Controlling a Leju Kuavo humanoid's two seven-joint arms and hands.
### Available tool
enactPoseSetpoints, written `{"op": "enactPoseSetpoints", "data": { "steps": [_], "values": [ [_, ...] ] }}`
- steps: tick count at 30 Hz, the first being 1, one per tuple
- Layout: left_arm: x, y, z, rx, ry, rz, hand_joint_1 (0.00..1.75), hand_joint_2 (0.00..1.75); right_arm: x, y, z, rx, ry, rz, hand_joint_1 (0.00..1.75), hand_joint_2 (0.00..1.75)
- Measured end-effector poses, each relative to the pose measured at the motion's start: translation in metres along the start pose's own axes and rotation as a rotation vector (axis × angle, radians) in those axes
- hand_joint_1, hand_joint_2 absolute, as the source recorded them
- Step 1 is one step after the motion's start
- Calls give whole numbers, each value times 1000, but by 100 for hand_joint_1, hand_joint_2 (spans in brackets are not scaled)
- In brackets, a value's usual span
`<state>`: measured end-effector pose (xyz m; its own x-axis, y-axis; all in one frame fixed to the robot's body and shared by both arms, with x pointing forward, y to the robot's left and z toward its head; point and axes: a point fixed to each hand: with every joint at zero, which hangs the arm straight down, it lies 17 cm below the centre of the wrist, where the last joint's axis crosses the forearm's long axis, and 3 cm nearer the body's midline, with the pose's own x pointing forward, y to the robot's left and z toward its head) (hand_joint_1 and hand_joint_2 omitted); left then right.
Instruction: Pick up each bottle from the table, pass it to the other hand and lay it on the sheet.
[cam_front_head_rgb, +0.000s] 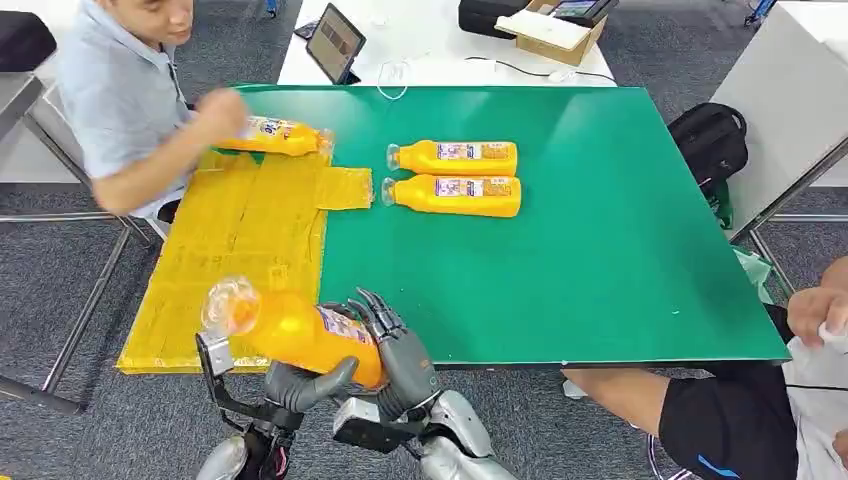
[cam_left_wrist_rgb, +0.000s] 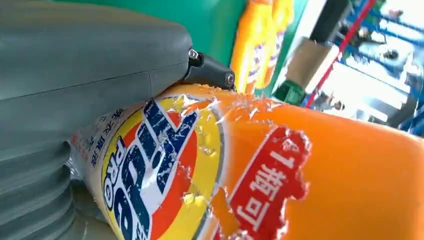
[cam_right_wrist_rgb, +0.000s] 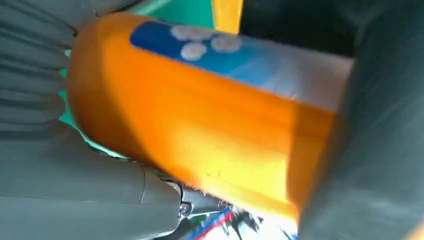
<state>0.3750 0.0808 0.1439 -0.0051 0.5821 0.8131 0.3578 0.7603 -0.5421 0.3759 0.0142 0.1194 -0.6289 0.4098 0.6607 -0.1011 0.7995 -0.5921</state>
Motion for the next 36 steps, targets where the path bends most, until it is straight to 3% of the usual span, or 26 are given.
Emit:
{"op": "enactPoseSetpoints", "data": {
  "steps": [10,14,19,24,29,36],
  "values": [
    [21,56,-17,254,-58,7,175,175,54,-34,-3,-119,-196,148,0,0],
    [31,78,-28,335,-95,-240,175,175,67,-57,-8,-173,-237,202,0,0],
    [44,97,-56,299,-105,-684,175,175,75,-85,-13,-261,-238,184,0,0],
    [32,124,-90,179,22,-1142,175,175,78,-109,-14,-338,-223,144,0,0],
    [19,156,-124,32,206,-1448,175,175,76,-114,-10,-359,-205,95,0,0],
    [34,222,-143,38,503,-1739,175,175,68,-113,-7,-378,-158,-9,0,0]
  ]
}}
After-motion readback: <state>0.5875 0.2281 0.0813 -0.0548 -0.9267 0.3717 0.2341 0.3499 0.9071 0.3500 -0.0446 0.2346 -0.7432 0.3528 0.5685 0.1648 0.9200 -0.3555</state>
